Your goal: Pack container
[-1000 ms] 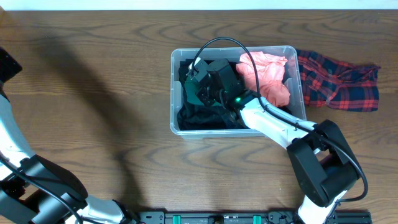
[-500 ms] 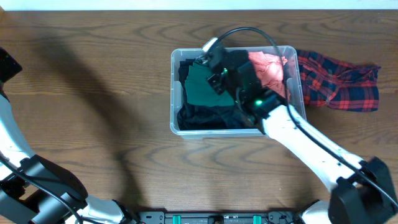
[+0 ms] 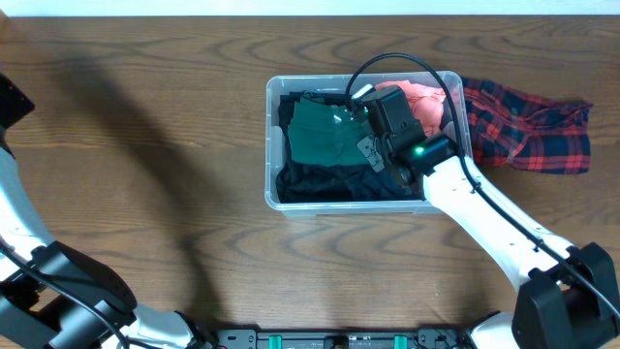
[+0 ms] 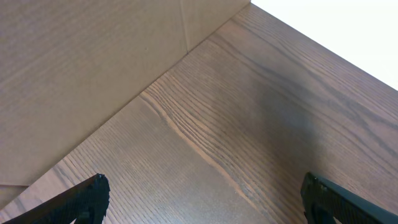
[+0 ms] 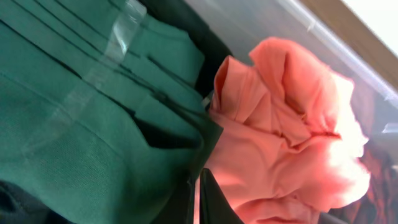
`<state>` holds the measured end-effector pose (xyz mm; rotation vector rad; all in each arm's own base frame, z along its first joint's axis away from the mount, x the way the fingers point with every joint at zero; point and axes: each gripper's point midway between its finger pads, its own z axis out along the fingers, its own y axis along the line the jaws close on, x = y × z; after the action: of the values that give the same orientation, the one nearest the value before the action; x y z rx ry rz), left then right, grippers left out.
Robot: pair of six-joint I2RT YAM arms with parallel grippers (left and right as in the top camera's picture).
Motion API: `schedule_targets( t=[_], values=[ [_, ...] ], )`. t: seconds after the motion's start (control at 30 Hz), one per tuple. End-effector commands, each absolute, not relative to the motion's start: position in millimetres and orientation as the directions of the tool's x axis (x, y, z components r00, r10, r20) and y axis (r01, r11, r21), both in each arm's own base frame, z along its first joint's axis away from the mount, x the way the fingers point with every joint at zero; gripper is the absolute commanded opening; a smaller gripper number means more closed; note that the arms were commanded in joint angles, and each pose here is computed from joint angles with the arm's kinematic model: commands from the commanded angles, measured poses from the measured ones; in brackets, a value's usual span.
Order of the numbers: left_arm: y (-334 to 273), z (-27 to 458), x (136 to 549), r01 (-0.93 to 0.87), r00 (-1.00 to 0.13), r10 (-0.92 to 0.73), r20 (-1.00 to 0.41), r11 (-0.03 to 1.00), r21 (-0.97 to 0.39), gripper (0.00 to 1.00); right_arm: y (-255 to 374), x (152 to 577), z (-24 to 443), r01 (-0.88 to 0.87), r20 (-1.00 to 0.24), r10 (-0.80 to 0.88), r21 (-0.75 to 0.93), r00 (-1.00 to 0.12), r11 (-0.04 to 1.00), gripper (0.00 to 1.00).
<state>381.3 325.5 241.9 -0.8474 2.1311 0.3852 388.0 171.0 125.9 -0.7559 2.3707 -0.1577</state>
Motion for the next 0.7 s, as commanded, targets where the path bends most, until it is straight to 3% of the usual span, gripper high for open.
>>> schedule_targets(
  t=[0.0,0.23,0.33,0.5,0.67],
  values=[
    [328,247,380,-0.694,-0.445,-0.447,-0.776,0.720,-0.016,0.98,174,385,109,-0.486,-0.522,-0.531,-0.235,-0.668,0.842,0.07],
    [327,246,380,-0.694,-0.447,-0.448,-0.774,0.720,-0.016,0.98,176,387,91,-0.498,-0.495,-0.537,-0.223,-0.683,0.838,0.08],
    [327,246,380,-0.694,-0.447,-0.448,-0.774,0.720,-0.016,0.98,168,393,93,-0.464,-0.494,-0.536,-0.272,-0.684,0.843,0.01],
    [327,246,380,-0.694,-0.447,-0.448,-0.774,0.720,-0.016,0.98,148,413,137,-0.330,-0.568,-0.511,-0.396,-0.645,0.857,0.01],
    [327,246,380,-0.694,-0.447,-0.448,-0.774,0.720,-0.016,0.98,158,412,183,-0.325,-0.656,-0.495,-0.374,-0.570,0.869,0.01]
  ],
)
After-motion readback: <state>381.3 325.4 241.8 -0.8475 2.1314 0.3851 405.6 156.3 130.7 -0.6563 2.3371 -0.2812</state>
